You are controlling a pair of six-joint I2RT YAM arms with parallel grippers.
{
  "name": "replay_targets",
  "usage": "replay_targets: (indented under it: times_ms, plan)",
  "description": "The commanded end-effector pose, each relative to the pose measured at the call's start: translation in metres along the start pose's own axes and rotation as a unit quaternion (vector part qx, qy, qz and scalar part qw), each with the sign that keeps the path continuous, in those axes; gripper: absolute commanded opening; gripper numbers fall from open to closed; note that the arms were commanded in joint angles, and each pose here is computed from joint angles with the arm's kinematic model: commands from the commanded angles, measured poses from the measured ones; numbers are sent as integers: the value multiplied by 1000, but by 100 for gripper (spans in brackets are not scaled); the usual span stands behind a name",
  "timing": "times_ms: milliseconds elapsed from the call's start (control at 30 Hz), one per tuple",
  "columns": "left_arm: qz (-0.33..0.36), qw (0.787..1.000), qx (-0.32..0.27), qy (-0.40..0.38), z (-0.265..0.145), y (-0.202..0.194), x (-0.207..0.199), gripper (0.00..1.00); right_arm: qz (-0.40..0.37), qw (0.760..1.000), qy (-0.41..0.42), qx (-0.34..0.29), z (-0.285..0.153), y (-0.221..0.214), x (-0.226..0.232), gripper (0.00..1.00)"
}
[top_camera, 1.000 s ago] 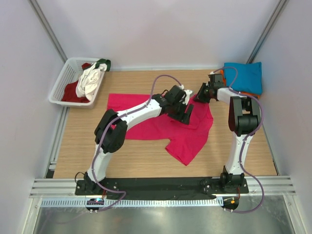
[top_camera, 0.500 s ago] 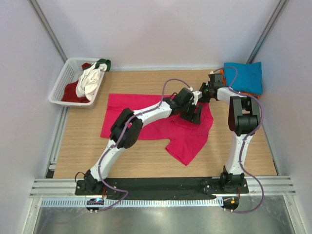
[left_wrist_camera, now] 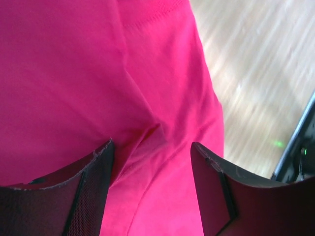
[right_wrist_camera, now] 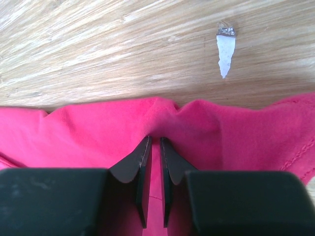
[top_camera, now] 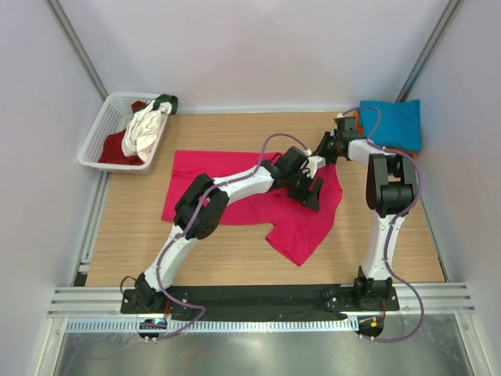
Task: Fold and stack the t-shirts
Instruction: Fold the tshirt
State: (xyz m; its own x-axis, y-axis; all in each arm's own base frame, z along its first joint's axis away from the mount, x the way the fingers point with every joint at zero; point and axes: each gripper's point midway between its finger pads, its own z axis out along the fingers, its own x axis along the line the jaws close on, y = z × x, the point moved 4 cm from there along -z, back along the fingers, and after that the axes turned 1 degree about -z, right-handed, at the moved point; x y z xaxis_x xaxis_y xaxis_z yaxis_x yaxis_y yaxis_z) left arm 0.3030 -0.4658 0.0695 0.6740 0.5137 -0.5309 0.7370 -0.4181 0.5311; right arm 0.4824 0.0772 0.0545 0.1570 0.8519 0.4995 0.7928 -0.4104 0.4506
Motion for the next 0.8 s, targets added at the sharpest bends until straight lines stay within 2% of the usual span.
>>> replay_targets:
  times_ms: [0,333,433,600,667,700,767]
  plan:
    - [34,997,38,-55,-32,-11,-31,64,-8,1000,-26,-3,7,2,-11,18]
    - [42,996,44,-60,-58,-16,-45,64,-7,999,-34,0,8,-2,-15,18]
    - [45,997,37,-41,-64,-11,-43,65,-8,999,-32,-1,6,-1,-13,18]
    - [3,998,-58,17,-104,40,-38,68,-17,1000,-23,-7,-2,5,-6,19]
    - [-36,989,-113,86,-131,64,-6,70,-26,999,-7,-17,-14,14,5,21]
    - [-76,979,-151,111,-159,78,12,71,-32,999,-5,-19,-20,16,9,27]
    - [-127,962,-182,159,-186,79,45,72,-42,998,13,-34,-38,26,24,35]
